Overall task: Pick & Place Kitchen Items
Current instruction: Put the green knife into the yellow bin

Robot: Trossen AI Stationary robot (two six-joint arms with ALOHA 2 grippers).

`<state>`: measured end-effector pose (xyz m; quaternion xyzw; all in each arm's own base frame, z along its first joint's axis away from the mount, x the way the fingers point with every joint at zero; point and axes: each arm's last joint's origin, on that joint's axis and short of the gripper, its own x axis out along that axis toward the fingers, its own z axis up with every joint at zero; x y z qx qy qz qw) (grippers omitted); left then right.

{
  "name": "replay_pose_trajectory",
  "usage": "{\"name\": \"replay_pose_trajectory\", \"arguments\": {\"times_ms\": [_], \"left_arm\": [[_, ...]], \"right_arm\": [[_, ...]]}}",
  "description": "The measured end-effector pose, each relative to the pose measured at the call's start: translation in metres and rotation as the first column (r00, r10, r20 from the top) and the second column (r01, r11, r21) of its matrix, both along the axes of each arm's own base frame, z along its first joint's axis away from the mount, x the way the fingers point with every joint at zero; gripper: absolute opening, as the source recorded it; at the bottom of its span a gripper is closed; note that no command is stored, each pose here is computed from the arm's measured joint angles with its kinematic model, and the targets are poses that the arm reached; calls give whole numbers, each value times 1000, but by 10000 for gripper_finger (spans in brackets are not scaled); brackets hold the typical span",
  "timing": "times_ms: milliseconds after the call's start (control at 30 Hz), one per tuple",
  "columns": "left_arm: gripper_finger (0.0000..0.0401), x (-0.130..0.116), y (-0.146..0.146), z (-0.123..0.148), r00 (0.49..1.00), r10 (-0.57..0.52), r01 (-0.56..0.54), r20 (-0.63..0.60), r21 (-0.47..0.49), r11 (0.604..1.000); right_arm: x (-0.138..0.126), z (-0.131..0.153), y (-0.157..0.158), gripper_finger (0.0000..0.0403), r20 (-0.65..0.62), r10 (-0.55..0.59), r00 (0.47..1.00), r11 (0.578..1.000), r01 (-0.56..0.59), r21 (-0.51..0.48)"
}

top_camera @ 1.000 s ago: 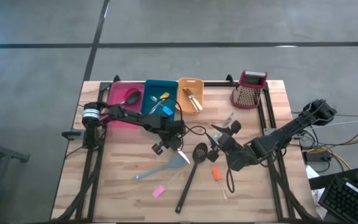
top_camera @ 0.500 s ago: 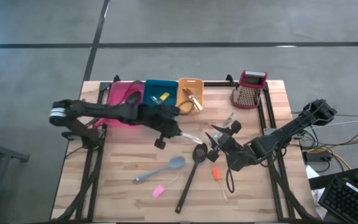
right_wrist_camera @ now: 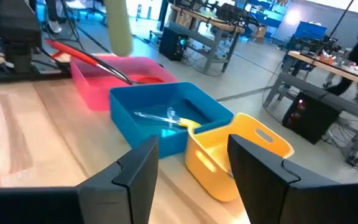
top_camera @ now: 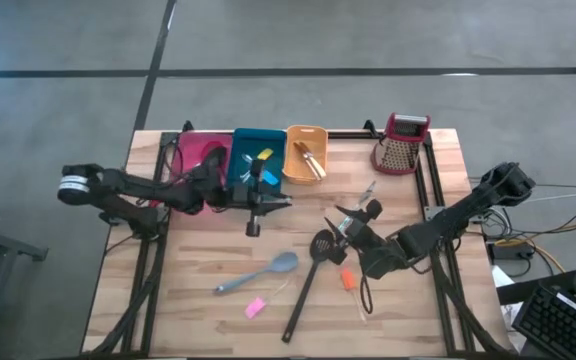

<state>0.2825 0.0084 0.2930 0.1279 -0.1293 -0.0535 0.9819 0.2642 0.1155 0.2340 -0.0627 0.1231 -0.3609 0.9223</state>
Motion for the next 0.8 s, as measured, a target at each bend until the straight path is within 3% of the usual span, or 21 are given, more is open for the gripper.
{"name": "replay_pose_trajectory", "arguments": {"times_ms": [200, 467, 800], "left_arm": [[45, -10, -2, -24, 994, -19, 22, 106, -20, 1000], [45, -16, -11, -35, 989, -75, 78, 126, -14, 997], [45, -17, -17, -34, 986, -93, 94, 137, 3, 996]], "right_arm": [[27, -16, 15, 163, 4, 45, 999, 994, -44, -95], [52, -18, 26, 144, 227, 138, 964, 982, -104, -155], [73, -16, 22, 176, 254, 193, 948, 973, -152, -172]]}}
